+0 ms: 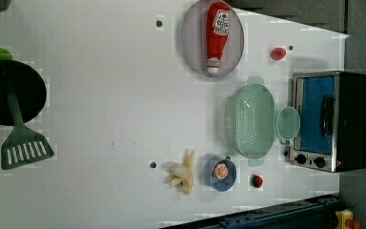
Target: Drag strainer right to left.
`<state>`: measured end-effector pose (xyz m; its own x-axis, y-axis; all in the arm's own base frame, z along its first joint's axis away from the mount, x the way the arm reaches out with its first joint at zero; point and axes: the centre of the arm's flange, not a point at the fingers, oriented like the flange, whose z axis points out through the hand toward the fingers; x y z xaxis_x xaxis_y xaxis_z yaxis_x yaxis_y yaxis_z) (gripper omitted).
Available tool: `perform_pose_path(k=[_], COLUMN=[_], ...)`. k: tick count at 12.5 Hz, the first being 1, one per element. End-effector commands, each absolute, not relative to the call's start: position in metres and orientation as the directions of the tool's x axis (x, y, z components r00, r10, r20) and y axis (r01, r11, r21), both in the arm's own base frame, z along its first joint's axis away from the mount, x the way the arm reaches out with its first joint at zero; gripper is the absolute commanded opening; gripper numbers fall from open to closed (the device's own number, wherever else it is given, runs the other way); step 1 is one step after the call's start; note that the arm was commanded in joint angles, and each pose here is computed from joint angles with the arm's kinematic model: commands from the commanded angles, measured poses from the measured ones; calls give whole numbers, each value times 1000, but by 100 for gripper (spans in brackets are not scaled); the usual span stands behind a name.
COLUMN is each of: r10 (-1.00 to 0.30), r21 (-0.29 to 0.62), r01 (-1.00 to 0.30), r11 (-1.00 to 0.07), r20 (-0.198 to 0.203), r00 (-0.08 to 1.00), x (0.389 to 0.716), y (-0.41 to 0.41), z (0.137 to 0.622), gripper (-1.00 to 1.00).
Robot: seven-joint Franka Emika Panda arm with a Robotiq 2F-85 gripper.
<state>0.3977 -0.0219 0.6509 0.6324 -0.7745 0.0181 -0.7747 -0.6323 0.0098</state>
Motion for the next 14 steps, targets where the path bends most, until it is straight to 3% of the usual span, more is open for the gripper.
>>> perform_pose_path(k=[1,3,6,9,14], r10=[-801,-797,-826,-891,-982], r21=[107,111,68,26,36], r01=[-794,-790,-824,-891,-982], r11=[-599,-604,-563,-454,-188], r20=[-46,-47,-8,23,24], r00=[598,603,564,454,189], x=[417,424,438,450,461], y=[-32,-29,-28,-25,-17], z=[591,551,486,423,314], gripper=[100,100,100,100,100])
